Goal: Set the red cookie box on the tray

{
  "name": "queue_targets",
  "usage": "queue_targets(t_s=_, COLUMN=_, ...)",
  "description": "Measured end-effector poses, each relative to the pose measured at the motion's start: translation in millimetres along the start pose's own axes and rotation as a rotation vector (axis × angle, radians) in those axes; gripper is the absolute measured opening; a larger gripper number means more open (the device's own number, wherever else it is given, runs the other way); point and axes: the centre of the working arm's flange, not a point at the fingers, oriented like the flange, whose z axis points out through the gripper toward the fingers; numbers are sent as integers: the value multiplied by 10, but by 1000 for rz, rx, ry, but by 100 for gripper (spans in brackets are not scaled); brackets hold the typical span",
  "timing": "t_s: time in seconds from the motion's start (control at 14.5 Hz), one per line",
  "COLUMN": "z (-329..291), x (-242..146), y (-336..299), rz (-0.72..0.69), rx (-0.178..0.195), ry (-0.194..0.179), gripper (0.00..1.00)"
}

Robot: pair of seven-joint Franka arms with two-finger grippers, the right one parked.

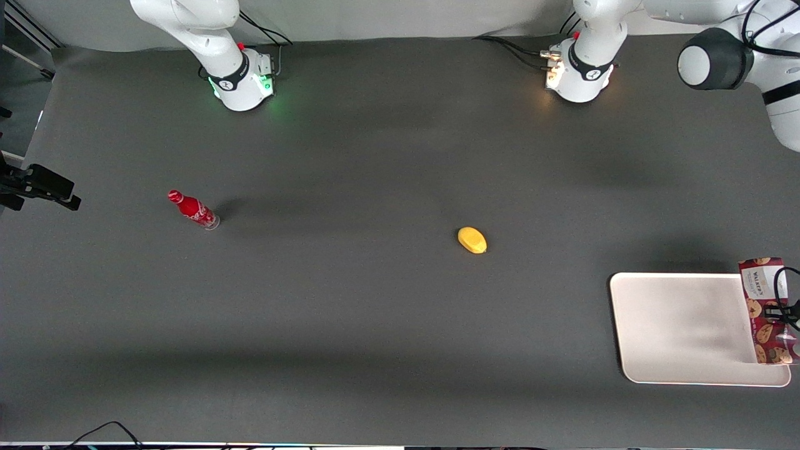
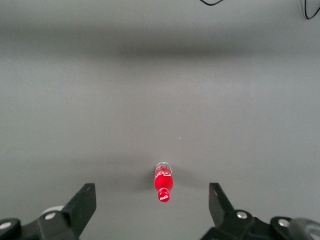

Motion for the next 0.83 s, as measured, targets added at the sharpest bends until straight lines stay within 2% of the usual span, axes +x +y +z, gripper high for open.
queue_targets(t_s=0.14, z=39, x=13, y=-29, rz=14, rx=6, ry=8, gripper=7)
queue_targets(t_s=0.34, z=83, x=74, y=-71, rz=38, rx=31, ry=48, gripper=7)
queue_targets(t_s=0.69, z=234, x=65, y=-135, rz=39, rx=44, ry=66, gripper=7)
queue_targets(t_s=0.76, z=239, x=62, y=-147, rz=39, rx=46, ry=69, gripper=9)
queue_targets(t_s=0.83, z=241, x=59, y=-153, rz=39, rx=47, ry=70, gripper=16)
